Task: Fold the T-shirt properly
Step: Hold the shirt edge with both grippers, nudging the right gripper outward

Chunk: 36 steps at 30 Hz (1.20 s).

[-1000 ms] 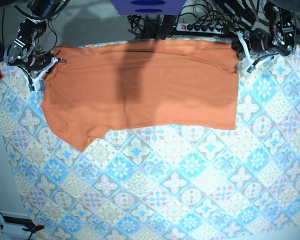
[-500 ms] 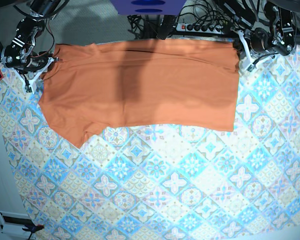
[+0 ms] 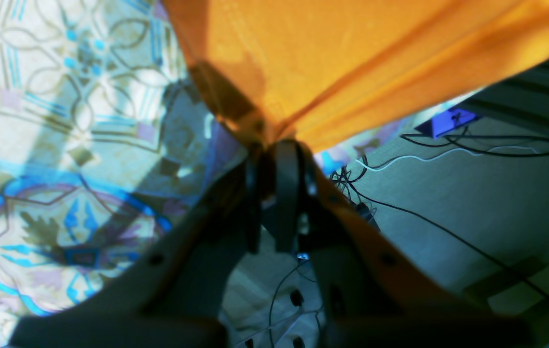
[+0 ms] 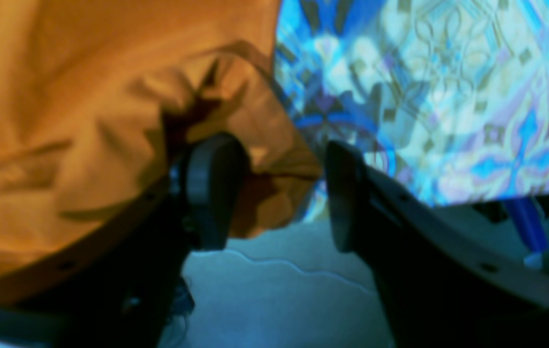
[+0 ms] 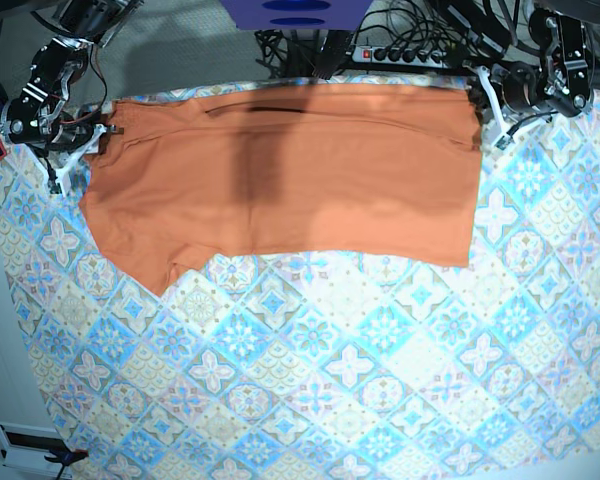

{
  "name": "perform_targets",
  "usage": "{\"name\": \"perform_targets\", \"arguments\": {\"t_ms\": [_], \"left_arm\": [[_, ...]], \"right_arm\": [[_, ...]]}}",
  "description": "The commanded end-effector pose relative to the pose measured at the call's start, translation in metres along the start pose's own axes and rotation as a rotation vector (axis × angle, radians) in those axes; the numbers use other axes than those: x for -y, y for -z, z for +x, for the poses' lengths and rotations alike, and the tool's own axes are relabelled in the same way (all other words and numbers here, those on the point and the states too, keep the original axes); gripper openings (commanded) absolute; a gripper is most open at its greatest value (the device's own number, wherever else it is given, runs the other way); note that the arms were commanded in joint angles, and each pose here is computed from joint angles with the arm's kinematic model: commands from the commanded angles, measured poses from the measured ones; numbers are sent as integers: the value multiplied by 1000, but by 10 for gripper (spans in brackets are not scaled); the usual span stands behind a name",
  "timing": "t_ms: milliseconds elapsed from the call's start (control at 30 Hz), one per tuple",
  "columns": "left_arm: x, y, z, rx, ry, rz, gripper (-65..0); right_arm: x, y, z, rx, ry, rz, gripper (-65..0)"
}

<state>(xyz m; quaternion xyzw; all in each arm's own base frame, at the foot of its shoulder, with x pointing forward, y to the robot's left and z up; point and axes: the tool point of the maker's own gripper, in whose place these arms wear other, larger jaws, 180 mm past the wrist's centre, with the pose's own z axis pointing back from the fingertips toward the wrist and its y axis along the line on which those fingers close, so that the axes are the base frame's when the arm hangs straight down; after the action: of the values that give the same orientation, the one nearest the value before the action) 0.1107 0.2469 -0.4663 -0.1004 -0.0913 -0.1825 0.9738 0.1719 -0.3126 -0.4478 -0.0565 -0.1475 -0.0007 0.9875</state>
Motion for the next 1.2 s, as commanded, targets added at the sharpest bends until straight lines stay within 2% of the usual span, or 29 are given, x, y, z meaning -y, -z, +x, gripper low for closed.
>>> {"name": "perform_targets", "arguments": {"t_ms": [0, 167, 367, 633, 833, 1033, 1167], "left_arm": [[-9, -6, 0, -2, 6, 27, -650], [-10, -6, 1, -2, 7, 29, -650], [-16, -9, 6, 3, 18, 42, -650], [-17, -10, 6, 3, 20, 45, -650], [-19, -11, 15, 21, 23, 50, -650], [-17, -9, 16, 23, 25, 43, -650], [-16, -9, 13, 15, 27, 42, -650]], "right_arm": [[12, -6, 10, 29, -7, -34, -300], [22, -9, 9, 15, -22, -66, -223], [38, -10, -5, -63, -60, -158, -218], [42, -11, -27, -183, -112, -266, -218], [50, -16, 2, -144, -112, -312, -218], [56, -36, 33, -52, -114, -361, -218], [57, -37, 36, -46, -115, -365, -218]]}}
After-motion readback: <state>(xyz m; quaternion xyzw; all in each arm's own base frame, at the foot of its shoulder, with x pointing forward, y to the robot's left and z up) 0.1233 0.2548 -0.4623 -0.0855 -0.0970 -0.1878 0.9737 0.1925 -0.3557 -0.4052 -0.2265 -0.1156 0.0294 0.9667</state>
